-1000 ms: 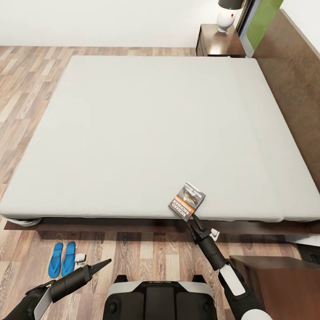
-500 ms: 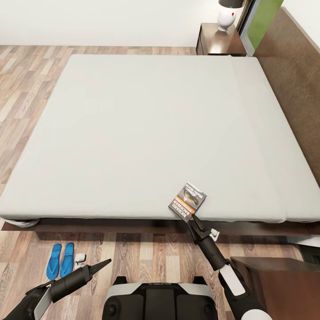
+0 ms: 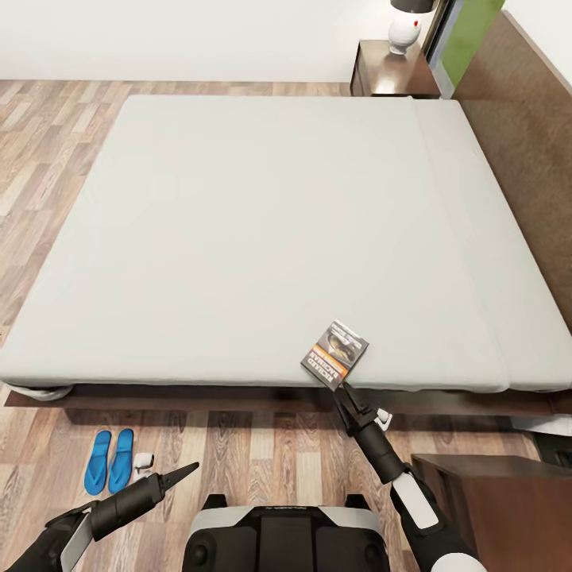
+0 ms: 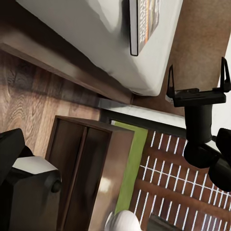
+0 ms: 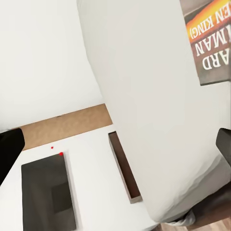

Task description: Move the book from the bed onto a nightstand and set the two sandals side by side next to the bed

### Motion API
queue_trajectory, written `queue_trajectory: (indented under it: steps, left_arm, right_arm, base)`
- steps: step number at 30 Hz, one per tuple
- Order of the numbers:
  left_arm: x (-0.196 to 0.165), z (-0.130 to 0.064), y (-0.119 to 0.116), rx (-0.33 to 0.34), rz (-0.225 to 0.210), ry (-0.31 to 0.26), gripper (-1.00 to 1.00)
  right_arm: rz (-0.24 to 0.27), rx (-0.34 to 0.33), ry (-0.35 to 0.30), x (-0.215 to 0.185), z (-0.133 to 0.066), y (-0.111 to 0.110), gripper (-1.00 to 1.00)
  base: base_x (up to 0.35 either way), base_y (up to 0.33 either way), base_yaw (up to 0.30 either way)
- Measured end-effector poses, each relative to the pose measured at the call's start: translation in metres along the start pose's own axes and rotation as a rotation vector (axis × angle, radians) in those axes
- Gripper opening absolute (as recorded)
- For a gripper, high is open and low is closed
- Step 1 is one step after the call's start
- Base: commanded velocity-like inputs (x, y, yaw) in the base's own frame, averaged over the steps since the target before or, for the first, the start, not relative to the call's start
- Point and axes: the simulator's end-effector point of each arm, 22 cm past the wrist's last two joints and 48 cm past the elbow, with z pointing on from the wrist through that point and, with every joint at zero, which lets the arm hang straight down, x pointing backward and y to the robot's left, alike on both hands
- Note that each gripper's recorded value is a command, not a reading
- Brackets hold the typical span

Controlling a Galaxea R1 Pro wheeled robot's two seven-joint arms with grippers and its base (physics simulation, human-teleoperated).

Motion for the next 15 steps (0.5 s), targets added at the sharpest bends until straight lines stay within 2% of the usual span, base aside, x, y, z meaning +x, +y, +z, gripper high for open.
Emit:
queue_trajectory:
  steps: [9,15]
  left_arm:
    - [-0.001,0.001,0.002,-0.001,-0.002,-0.001,1.0]
    - [-0.002,0.004,0.017,-0.044,-0.002,0.0,1.0]
  right_arm:
    - [0.0,0.0,0.0,-0.001,0.001,-0.002,1.0]
    - [0.0,0.0,0.0,-0.002,0.004,-0.008,1.0]
  base:
    - [-0.007,0.0,0.0]
    - [0.0,0.0,0.0]
